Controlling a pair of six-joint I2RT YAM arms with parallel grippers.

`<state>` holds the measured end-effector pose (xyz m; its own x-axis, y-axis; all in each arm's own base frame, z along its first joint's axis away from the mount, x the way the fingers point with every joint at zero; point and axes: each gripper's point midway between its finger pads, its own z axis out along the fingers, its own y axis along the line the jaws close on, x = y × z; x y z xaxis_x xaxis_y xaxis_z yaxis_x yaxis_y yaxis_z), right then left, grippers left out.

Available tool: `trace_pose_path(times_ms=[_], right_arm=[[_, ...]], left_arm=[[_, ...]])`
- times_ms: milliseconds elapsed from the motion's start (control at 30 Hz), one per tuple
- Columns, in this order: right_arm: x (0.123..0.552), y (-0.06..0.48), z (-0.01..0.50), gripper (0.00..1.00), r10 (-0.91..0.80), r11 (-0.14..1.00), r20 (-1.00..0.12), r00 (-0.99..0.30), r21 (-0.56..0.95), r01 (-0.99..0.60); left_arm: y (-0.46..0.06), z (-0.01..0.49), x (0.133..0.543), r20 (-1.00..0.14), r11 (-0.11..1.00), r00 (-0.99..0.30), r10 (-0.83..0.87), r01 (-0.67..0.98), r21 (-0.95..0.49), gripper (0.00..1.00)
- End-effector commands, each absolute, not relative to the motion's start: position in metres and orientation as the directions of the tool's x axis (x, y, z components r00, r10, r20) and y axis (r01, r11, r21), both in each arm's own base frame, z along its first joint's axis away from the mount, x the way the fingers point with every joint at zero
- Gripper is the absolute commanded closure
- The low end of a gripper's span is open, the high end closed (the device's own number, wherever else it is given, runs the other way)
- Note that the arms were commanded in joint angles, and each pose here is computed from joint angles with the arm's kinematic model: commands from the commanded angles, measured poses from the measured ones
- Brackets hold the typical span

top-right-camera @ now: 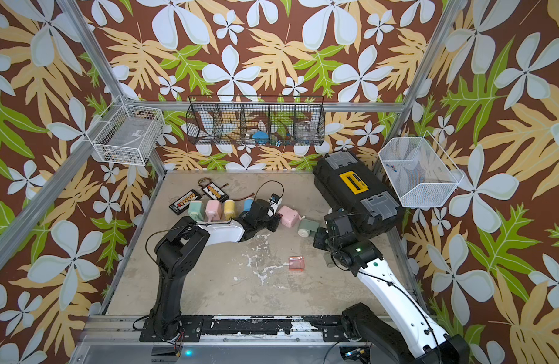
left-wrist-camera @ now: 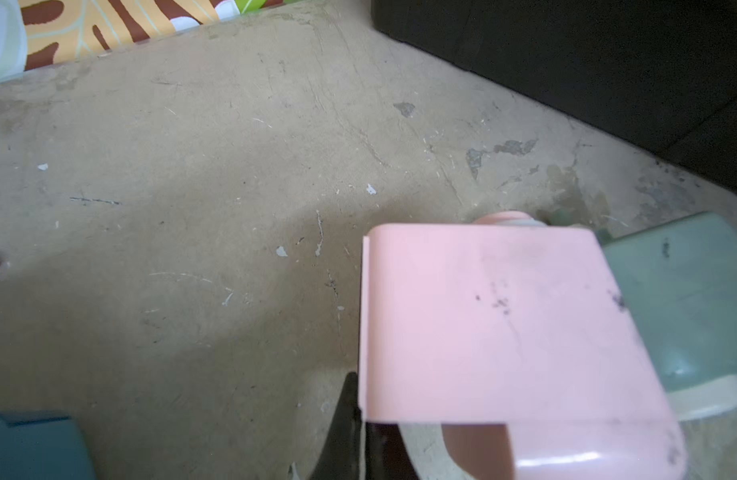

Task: Put the tray back into the pencil sharpener
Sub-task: Pick up the pencil sharpener from the center of the board.

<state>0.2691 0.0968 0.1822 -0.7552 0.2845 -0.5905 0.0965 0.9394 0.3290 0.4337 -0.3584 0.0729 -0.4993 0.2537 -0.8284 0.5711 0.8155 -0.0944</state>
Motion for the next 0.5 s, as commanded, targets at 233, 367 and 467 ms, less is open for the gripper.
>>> trace_pose_path(times_ms=[233,367,467], right_arm=[[0.281,0.145,0.205,0.40,0.393,0.805,-0.496,-0.774,0.592,0.030],[0.295,0.175,0.210,0.18,0.435,0.693,-0.426,-0.793,0.721,-0.007],[0.309,0.191,0.206,0.07,0.435,0.646,-0.387,-0.813,0.763,-0.018]], left_arm=[[-0.347,0.121,0.408,-0.841,0.804,-0.541,0.017,0.507,-0.310,1.00],[-0.339,0.128,0.395,-0.823,0.794,-0.567,-0.043,0.480,-0.372,1.00],[-0.334,0.132,0.389,-0.811,0.787,-0.579,-0.076,0.464,-0.406,1.00]])
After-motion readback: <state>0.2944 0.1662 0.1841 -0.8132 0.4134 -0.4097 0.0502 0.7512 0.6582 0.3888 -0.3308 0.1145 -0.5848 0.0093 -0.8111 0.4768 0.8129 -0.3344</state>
